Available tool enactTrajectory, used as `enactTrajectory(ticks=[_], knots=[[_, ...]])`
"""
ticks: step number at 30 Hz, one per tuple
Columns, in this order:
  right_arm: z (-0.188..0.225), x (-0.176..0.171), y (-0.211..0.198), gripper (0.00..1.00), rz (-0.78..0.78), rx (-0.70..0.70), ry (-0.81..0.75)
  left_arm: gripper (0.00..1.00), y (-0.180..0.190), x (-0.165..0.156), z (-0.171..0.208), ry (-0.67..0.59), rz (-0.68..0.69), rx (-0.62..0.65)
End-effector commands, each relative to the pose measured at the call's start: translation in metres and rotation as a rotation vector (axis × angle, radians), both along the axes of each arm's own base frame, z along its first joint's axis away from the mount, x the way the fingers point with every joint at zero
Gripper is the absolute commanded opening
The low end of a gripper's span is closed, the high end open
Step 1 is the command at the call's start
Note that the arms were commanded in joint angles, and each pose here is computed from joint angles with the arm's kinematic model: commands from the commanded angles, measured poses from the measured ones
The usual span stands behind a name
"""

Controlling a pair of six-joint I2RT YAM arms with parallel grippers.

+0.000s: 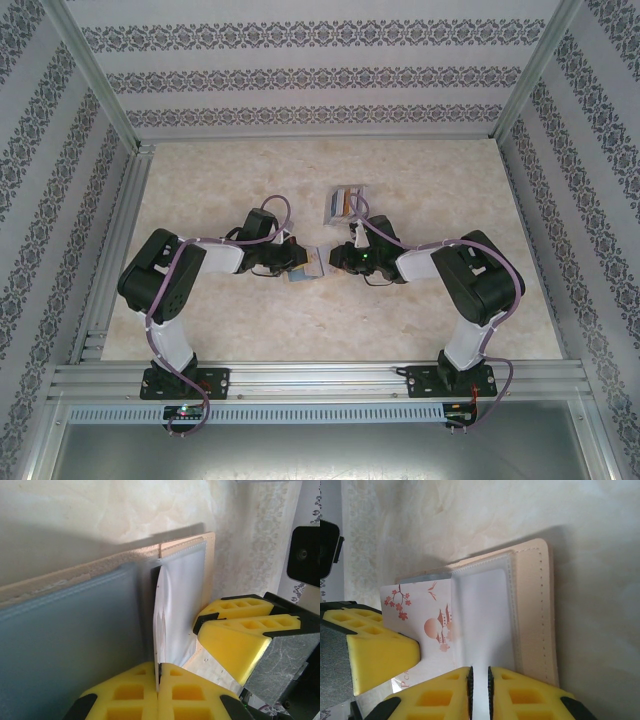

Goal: Put the credit cards into the card holder

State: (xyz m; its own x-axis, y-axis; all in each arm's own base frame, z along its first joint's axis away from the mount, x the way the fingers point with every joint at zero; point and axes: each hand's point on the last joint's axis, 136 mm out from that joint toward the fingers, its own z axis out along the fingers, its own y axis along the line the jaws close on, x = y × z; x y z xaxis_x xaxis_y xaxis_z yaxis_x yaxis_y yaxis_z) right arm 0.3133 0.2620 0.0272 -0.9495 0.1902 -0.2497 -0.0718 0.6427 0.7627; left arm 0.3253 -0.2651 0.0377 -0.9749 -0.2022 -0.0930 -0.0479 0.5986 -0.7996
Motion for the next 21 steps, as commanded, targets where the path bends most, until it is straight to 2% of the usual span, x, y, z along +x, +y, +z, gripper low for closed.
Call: enactTrajectory(ticks=[1,8,21], knots=[[-0.001,-0.001,-0.003,0.2,-0.007,-0.031,-0.001,0.0,-0.003,-0.01,-0.01,0.035,-0.026,0.046],[0.002,-0.001,-0.002,0.2,-0.004,-0.029,-0.004,0.01,-0.006,-0.011,-0.019,0.064,-0.021,0.059],[0.007,-0.002,-0.003,0.2,-0.002,-0.033,-0.012,0.27,0.001,-0.021,-0.025,0.087,-0.05,0.19]])
